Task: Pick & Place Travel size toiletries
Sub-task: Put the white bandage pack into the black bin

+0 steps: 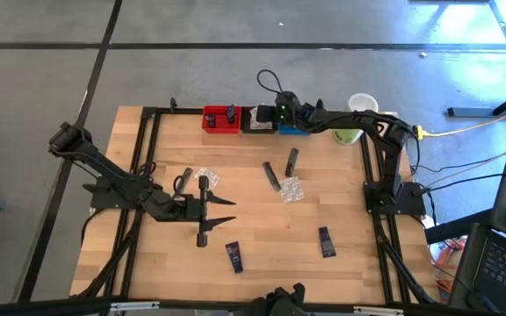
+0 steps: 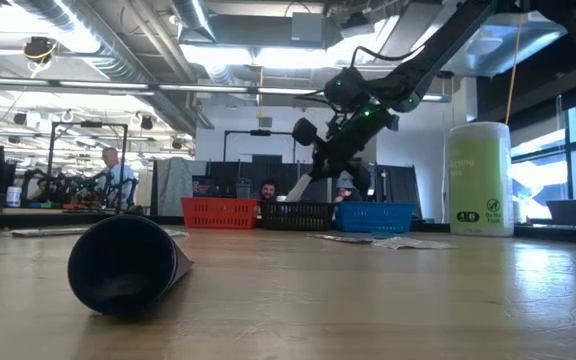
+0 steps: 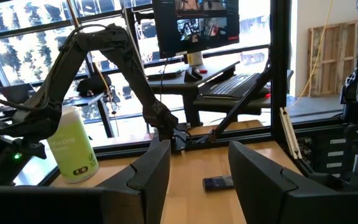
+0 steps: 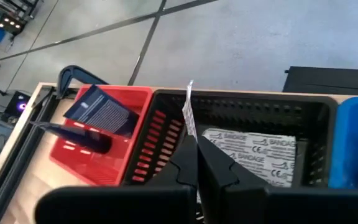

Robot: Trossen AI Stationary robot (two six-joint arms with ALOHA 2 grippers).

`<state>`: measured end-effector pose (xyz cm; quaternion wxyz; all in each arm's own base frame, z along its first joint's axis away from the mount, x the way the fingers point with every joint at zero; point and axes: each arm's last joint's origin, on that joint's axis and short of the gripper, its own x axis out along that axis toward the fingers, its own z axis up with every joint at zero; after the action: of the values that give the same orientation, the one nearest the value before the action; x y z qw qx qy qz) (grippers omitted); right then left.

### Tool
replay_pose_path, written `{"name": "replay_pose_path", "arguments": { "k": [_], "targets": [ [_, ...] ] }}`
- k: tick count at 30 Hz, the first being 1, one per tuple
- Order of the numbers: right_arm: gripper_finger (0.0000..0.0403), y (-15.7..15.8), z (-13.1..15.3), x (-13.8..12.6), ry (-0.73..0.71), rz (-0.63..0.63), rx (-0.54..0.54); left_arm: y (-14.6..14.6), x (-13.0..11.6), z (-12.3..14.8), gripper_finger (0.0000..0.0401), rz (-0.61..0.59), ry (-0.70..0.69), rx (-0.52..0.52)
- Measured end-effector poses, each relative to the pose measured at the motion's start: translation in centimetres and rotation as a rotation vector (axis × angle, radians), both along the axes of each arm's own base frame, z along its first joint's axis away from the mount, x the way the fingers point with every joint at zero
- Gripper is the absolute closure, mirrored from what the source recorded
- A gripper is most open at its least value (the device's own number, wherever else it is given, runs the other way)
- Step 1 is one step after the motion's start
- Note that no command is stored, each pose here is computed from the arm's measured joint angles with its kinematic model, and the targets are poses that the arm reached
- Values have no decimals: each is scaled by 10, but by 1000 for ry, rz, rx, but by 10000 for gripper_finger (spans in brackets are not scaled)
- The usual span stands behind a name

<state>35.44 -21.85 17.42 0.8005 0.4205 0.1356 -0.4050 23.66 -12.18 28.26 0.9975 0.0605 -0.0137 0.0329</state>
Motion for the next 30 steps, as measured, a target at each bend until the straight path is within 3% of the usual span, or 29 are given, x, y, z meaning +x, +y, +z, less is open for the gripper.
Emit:
{"name": "replay_pose_path", "arguments": {
  "k": [8,30],
  "targets": [
    [403,-1,-3,-4,48,-40,-1,0,0,0,240,0,-1,0],
    [403,-1,-2,-2,11,-21,19,0,0,0,242,0,-3,-2]
  ]
}}
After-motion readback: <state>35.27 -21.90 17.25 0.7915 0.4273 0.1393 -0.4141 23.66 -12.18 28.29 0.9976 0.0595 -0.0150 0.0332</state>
